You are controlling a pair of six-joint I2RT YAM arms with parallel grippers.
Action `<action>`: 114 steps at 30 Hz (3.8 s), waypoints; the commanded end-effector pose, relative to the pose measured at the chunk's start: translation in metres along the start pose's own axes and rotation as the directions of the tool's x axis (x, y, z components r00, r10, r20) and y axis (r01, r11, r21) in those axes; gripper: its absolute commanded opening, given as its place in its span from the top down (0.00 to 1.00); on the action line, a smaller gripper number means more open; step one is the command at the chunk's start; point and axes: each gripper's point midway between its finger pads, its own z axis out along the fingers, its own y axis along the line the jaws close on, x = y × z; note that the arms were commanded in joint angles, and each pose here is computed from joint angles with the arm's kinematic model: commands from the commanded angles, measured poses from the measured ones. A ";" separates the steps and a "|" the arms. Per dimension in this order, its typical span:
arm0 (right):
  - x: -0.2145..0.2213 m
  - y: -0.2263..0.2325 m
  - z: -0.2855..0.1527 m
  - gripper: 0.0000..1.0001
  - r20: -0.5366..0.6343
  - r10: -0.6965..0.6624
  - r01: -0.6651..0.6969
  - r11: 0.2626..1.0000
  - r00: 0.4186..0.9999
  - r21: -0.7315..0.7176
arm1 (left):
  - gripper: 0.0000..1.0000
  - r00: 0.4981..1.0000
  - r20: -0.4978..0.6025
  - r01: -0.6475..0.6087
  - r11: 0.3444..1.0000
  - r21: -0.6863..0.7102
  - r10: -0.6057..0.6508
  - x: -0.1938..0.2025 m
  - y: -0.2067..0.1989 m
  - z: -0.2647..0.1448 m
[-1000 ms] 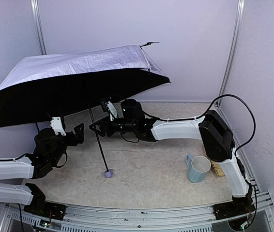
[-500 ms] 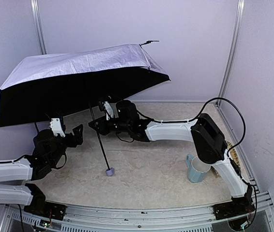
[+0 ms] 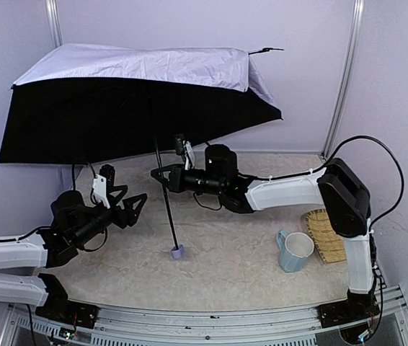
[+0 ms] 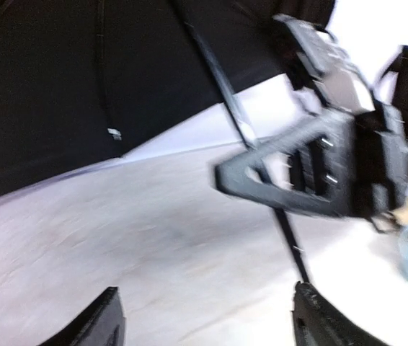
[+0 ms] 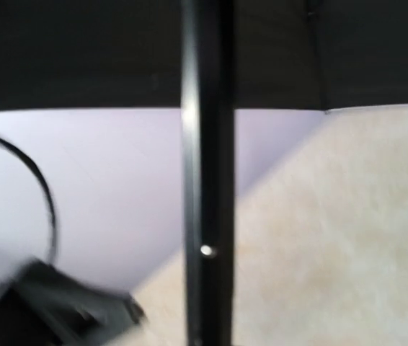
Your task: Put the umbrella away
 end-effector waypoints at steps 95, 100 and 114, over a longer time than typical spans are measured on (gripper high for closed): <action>-0.257 0.123 -0.152 0.56 0.868 0.081 0.222 0.951 0.490 -0.214 | 1.00 0.986 0.055 0.118 0.889 0.443 -0.158 -0.049 -0.192 0.016; -0.260 0.130 -0.148 0.48 0.862 0.060 0.248 0.946 0.503 -0.211 | 1.00 0.987 0.048 0.116 0.894 0.432 -0.151 -0.046 -0.191 0.018; -0.266 0.143 -0.145 0.68 0.853 0.052 0.290 0.928 0.519 -0.232 | 1.00 0.989 0.041 0.112 0.895 0.431 -0.143 -0.044 -0.193 0.020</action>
